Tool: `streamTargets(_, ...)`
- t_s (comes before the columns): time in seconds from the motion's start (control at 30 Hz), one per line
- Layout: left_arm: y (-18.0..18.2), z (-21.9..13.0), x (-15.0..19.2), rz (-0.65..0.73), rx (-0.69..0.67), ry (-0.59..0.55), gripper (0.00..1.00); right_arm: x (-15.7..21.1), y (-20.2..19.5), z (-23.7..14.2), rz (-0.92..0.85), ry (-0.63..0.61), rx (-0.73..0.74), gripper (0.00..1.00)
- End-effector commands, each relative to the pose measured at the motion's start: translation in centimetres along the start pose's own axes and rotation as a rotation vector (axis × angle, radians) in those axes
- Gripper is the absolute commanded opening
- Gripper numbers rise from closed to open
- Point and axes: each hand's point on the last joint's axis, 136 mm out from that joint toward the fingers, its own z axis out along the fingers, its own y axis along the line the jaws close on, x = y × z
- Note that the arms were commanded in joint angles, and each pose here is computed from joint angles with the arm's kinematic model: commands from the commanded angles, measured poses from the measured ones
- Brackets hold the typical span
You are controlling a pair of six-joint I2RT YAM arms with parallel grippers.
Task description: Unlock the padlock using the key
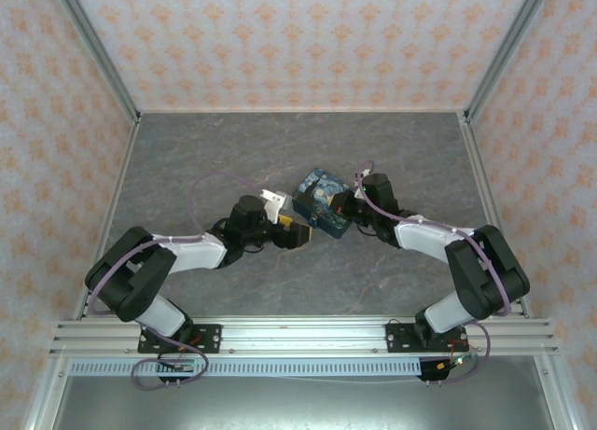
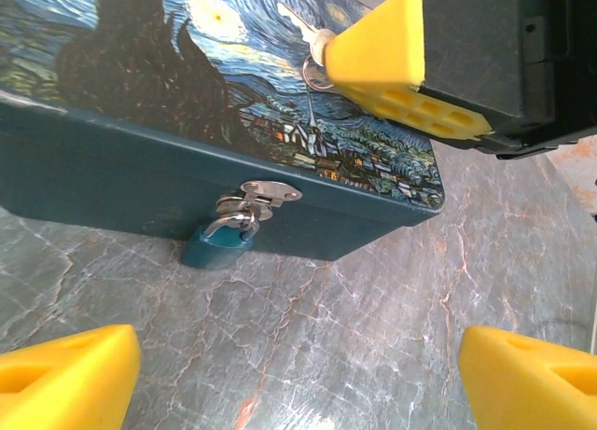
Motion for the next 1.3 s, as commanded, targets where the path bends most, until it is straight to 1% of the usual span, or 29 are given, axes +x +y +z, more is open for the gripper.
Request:
streamTargets(0.0,-0.5,0.8,-0.7,0.057,0.025,-0.035,0.88,0.3,-1.7,0.5,0.018,0.005,0.058,0.00)
streamTargets(0.13,-0.4,1.8,-0.1,0.064,0.037,-0.033,0.85,1.4,-3.2,0.6,0.023,0.023,0.092,0.00)
streamTargets(0.3,-0.9,3.2,0.5,0.090,0.045,-0.021,0.79,2.0,-4.4,0.5,0.023,0.023,0.116,0.00)
streamTargets(0.43,-0.6,3.9,0.7,0.101,0.028,-0.020,0.75,2.2,-4.5,0.7,0.021,0.032,0.116,0.00)
streamTargets(0.63,0.2,4.6,0.1,0.115,-0.014,-0.038,0.72,2.3,-4.5,0.5,0.012,0.031,0.114,0.00)
streamTargets(0.9,0.9,5.7,-0.3,0.151,-0.063,-0.029,0.63,2.7,-4.4,0.5,-0.002,0.043,0.104,0.00)
streamTargets(1.17,2.4,6.0,-0.2,0.174,-0.162,-0.017,0.63,2.6,-4.3,0.3,-0.008,0.042,0.101,0.00)
streamTargets(1.27,2.8,6.2,0.2,0.179,-0.177,0.001,0.63,2.6,-4.3,0.4,-0.009,0.041,0.100,0.00)
